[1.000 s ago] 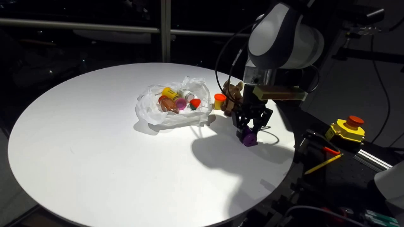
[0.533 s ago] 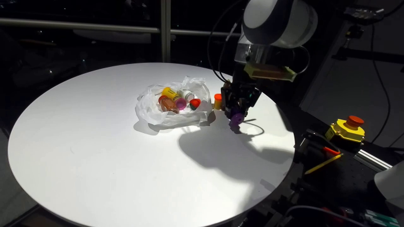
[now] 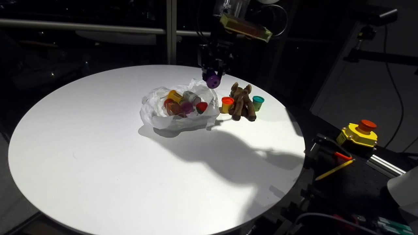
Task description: Put all the objects on the table in the white plastic bag
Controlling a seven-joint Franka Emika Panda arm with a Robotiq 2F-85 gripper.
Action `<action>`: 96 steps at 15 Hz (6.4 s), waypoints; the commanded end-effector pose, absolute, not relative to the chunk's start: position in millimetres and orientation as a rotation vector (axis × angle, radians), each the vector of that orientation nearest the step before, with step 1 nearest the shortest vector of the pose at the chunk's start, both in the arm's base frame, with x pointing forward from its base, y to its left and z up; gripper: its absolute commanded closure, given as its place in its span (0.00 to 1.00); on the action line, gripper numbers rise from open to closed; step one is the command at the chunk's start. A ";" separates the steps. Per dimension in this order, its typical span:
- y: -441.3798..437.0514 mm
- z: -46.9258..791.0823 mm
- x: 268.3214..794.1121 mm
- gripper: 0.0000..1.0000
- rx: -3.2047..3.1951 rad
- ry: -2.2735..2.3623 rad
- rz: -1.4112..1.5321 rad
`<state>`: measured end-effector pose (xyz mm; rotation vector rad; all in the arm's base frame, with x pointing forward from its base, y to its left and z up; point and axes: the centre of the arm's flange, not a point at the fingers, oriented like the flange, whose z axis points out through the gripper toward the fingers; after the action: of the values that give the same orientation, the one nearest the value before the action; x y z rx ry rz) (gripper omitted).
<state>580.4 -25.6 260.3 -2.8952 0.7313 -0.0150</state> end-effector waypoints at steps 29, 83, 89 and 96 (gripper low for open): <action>-94.9 211.0 619.9 0.00 -3.252 0.213 0.296; -55.3 198.7 695.6 0.72 -3.207 0.254 0.216; -60.8 180.2 693.5 0.72 -3.260 0.293 0.282; -67.9 206.7 676.5 0.00 -3.229 0.301 0.266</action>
<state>678.4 -59.7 171.3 -3.2411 0.2672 0.3250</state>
